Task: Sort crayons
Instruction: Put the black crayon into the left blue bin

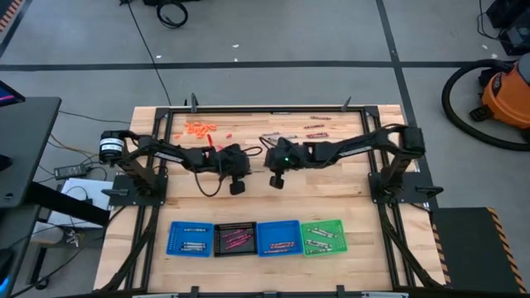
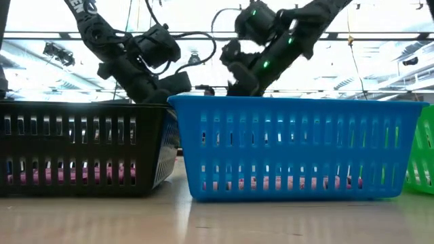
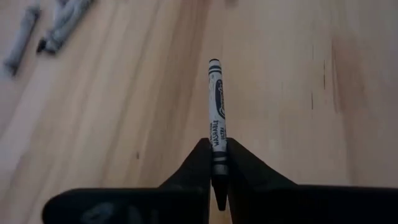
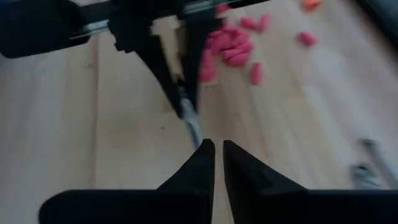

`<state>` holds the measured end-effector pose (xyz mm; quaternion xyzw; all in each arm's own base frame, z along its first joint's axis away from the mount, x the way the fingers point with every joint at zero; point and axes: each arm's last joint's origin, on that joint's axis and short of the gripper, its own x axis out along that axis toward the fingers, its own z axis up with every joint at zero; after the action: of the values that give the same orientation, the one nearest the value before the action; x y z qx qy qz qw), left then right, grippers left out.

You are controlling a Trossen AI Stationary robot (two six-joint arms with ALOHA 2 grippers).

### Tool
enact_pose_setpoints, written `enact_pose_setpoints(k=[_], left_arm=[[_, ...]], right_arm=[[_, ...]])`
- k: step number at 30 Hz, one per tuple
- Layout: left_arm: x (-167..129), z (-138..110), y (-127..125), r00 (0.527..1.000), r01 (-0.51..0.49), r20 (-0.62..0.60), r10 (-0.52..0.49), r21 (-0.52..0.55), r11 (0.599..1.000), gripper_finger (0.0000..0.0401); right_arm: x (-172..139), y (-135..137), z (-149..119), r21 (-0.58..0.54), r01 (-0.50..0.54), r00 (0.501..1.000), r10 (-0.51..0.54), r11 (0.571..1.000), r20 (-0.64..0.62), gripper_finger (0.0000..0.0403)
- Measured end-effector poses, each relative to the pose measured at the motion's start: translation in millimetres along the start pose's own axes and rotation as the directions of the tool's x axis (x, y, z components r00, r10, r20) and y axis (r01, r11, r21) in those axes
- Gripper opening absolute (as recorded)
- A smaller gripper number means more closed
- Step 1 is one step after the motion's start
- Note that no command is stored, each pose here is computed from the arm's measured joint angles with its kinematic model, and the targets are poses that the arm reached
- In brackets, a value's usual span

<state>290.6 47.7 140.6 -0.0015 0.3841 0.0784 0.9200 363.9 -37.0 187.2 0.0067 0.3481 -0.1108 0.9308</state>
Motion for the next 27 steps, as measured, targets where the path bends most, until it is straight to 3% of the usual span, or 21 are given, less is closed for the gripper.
enact_pose_setpoints(k=[4, 8, 11, 17, 24, 27], left_arm=[[-17, -1, -1, 0.997, 0.053, -0.060, -0.055, -0.031, 0.998, 0.0030], [-48, 6, -4, 0.980, 0.191, -0.039, -0.195, -0.090, 0.978, 0.0034], [-74, 7, -11, 0.941, 0.330, -0.030, -0.338, -0.142, 0.933, 0.0035], [-118, -5, -38, 0.808, 0.546, -0.110, -0.579, -0.232, 0.805, 0.0037], [-158, -19, -75, 0.697, 0.610, -0.194, -0.691, -0.346, 0.713, 0.0038], [-169, -28, -89, 0.664, 0.574, -0.258, -0.701, -0.424, 0.700, 0.0038]], right_arm=[[-29, 10, 7, -0.021, 0.077, 0.997, -0.077, 0.997, 0.000, 0.0047], [-44, 26, 5, -0.019, 0.115, 0.993, -0.114, 0.993, 0.034, 0.0047], [-47, 36, -2, -0.015, 0.131, 0.990, -0.131, 0.991, 0.052, 0.0047], [-45, 44, -16, -0.002, 0.155, 0.986, -0.155, 0.988, 0.061, 0.0047], [-42, 44, -20, 0.033, 0.136, 0.981, -0.139, 0.990, 0.137, 0.0047], [-42, 45, -20, 0.032, 0.131, 0.981, -0.135, 0.991, 0.140, 0.0047]])
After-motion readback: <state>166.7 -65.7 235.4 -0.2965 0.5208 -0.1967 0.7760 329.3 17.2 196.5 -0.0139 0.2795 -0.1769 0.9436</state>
